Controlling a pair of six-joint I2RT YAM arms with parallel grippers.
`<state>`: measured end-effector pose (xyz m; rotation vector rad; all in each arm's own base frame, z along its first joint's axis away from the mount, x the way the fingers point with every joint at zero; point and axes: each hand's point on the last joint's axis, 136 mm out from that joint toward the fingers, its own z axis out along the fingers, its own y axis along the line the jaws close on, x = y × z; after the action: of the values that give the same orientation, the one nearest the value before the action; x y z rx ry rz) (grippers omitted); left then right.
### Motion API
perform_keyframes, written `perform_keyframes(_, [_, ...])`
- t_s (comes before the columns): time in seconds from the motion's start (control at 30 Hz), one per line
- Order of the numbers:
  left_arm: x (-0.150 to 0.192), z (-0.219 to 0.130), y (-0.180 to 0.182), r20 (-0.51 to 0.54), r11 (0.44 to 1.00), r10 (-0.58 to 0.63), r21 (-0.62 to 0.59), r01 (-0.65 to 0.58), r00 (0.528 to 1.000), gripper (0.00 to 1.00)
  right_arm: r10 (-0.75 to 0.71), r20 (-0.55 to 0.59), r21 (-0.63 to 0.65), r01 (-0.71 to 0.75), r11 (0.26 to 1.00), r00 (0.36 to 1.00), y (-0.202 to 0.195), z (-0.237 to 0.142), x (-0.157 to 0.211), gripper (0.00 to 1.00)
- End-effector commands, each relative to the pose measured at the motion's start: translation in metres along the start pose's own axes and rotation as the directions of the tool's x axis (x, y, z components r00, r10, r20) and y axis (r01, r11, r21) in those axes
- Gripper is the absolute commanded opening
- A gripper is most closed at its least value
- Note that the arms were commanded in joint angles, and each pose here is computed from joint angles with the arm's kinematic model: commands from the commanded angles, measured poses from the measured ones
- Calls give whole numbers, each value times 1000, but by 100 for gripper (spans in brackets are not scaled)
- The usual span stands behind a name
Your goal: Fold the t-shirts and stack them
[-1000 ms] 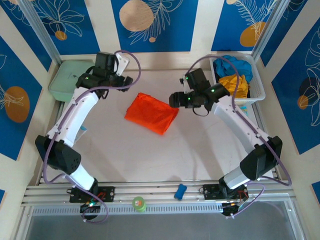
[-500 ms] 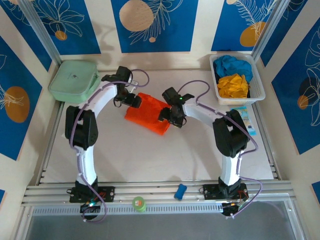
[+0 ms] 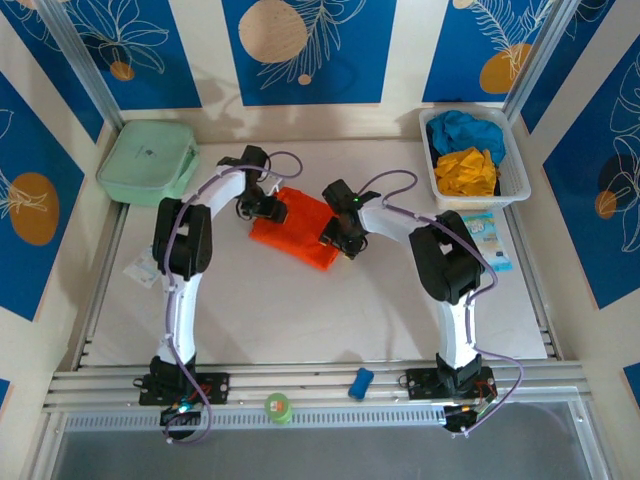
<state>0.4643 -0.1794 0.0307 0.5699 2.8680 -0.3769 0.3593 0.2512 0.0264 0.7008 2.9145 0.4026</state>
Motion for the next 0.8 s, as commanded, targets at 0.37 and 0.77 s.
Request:
perform_keyframes(0.37, [32,28,-15,-31,996,-86,9,87,996,30,-18,-2,-14,18,1000,1000,6,24,-25,9])
perform_keyframes(0.77, [3,38,-10,24,986,-169,-9,169,985,1,-203,51,-9,204,979,978,11,25,-104,0])
